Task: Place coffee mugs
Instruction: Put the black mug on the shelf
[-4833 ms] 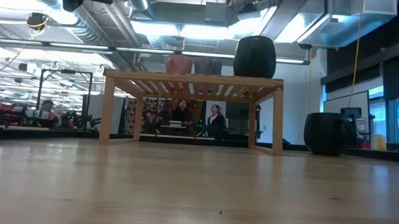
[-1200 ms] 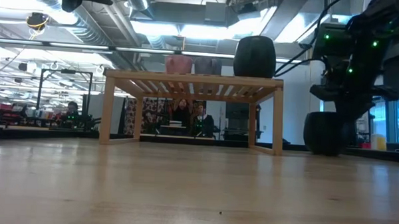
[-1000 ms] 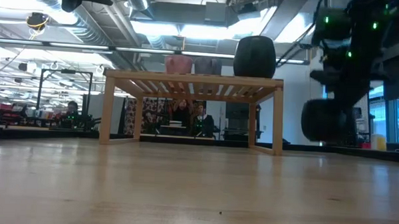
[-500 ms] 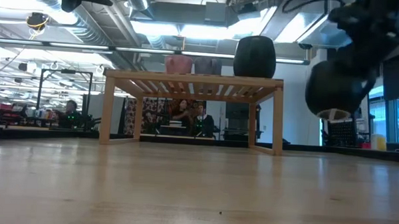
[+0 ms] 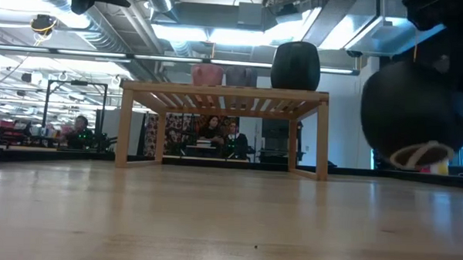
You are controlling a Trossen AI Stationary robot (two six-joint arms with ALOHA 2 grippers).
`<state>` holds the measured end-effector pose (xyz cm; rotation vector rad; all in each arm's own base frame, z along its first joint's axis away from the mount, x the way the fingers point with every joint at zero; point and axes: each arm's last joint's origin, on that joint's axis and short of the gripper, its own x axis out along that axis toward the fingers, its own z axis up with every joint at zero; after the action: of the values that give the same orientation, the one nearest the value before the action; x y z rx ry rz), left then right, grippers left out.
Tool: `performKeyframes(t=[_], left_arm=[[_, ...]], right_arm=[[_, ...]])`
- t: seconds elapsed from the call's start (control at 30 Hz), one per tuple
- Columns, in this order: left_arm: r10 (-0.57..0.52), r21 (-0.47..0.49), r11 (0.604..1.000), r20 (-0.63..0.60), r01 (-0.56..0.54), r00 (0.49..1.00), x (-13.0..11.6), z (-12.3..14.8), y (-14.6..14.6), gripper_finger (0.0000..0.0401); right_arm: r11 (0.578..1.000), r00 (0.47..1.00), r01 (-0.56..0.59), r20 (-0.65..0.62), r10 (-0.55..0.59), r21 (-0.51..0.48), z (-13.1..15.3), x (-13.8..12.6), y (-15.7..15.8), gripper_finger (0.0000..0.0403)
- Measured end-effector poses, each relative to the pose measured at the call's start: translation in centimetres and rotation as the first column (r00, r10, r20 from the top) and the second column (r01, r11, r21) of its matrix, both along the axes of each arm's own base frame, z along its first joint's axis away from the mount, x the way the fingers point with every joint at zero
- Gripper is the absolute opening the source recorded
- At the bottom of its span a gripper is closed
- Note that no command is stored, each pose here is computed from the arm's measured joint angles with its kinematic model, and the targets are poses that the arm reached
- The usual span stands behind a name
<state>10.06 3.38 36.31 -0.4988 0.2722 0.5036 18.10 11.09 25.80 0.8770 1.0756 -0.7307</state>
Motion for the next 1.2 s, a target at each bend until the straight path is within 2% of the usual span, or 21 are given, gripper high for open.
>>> performKeyframes(t=[0.2, 0.37, 0.57, 0.7, 0.93, 1.2], left_arm=[[-0.001, -0.001, 1.0, -0.002, 0.001, 1.0, 0.0, 0.0, 0.0, 0.0104], [-0.001, -0.001, 1.0, -0.001, 0.001, 1.0, 0.0, 0.0, 0.0, 0.0104], [0.002, -0.001, 1.0, -0.002, -0.002, 1.0, 0.0, 0.0, 0.0, 0.0104], [-0.004, -0.003, 1.0, -0.001, 0.004, 1.0, 0.0, 0.0, 0.0, 0.0104], [-0.038, 0.047, 0.998, -0.025, 0.04, 0.999, 0.0, 0.0, -0.1, 0.0104], [-0.067, 0.117, 0.99, -0.062, 0.074, 0.996, 0.0, 0.0, -0.1, 0.0104]], right_arm=[[0.996, 0.999, -0.051, -0.011, 0.051, -0.068, -2.8, 2.9, 2.3, 0.0048], [0.981, 0.996, -0.088, 0.01, 0.091, -0.17, -2.1, 6.2, 3.4, 0.0048], [0.971, 0.997, -0.063, 0.031, 0.072, -0.23, 0.8, 10.4, 4.3, 0.0048], [0.976, 0.999, -0.003, 0.036, 0.011, -0.217, 2.2, 13.4, 4.2, 0.0048], [0.959, 0.993, 0.093, 0.097, -0.07, -0.268, 5.1, 18.4, 2.2, 0.0048], [0.938, 0.972, 0.153, 0.217, -0.087, -0.31, 8.9, 21.1, -0.6, 0.0048]])
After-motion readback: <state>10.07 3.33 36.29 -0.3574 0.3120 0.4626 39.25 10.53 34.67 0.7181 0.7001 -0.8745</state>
